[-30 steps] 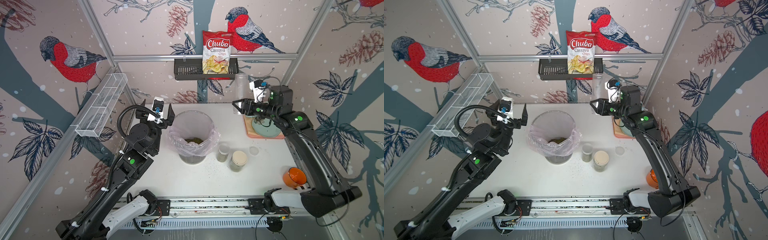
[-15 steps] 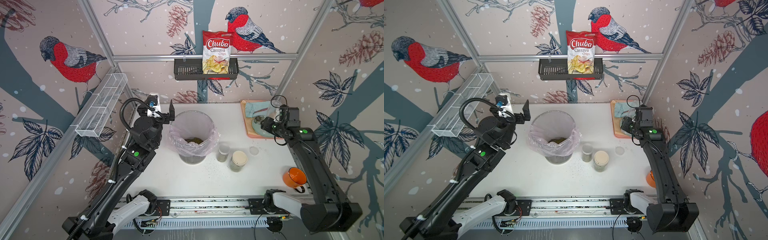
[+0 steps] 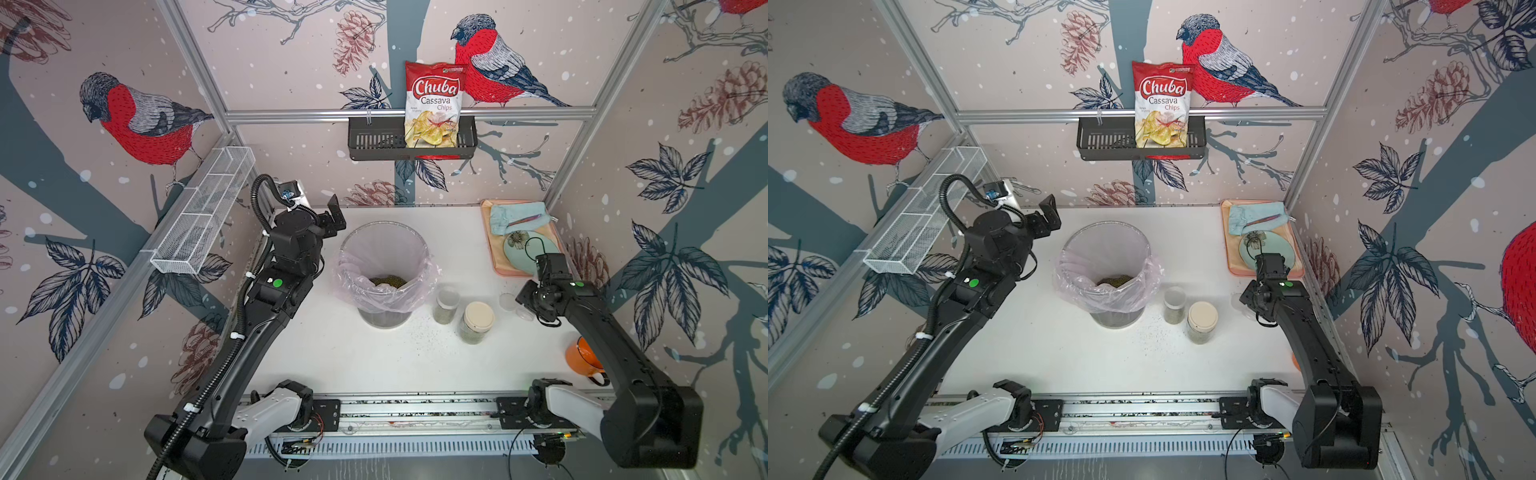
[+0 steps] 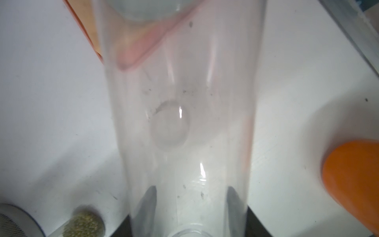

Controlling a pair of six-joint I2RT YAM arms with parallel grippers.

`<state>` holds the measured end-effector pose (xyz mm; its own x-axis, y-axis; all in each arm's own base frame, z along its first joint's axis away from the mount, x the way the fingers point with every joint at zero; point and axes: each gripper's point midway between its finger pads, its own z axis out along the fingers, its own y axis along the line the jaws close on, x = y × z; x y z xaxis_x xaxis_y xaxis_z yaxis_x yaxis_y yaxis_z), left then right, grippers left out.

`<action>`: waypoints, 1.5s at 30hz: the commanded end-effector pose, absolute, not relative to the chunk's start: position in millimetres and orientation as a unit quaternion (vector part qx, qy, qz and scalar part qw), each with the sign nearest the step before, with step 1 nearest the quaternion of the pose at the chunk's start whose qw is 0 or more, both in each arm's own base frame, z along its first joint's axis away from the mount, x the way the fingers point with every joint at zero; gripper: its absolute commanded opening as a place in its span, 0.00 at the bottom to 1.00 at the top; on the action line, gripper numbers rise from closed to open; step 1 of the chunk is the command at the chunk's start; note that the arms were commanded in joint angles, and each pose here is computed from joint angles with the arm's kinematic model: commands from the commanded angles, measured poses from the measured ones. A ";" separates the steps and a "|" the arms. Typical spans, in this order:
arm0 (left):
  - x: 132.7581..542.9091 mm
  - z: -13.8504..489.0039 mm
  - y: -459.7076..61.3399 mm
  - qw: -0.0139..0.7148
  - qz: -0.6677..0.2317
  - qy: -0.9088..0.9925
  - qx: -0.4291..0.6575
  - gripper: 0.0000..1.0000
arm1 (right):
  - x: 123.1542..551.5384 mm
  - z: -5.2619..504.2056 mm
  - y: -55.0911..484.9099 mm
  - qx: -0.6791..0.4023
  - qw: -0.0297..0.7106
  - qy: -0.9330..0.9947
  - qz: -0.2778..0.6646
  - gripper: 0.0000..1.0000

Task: Empty moldy mung beans from jars
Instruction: Place the jar at the center of the board.

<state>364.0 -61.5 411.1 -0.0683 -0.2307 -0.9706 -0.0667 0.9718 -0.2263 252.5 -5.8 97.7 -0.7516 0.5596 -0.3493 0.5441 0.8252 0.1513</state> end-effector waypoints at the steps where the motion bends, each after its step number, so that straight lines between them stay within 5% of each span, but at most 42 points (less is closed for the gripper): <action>1: 362.7 420.8 -60.5 0.688 -0.088 0.710 -0.118 0.99 | 248.4 89.7 -5.5 0.317 0.187 0.930 0.015 0.25; 25: 357.4 414.9 -59.0 0.691 -0.090 0.710 -0.103 0.99 | 215.2 37.3 22.2 0.344 0.117 0.931 -0.017 0.30; 34: 359.8 411.4 -58.1 0.688 -0.084 0.713 -0.105 0.99 | 209.6 28.1 18.2 0.353 0.109 0.929 -0.023 0.57; 45: 362.4 408.3 -57.3 0.683 -0.078 0.718 -0.106 0.99 | 208.9 42.4 9.0 0.364 0.127 0.922 -0.046 0.70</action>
<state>360.9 -59.7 400.0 -0.0754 -0.2417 -0.9674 -0.0411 0.9701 -0.2391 212.5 16.2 37.2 -0.7232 0.6465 -0.2431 0.6591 0.7512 0.0371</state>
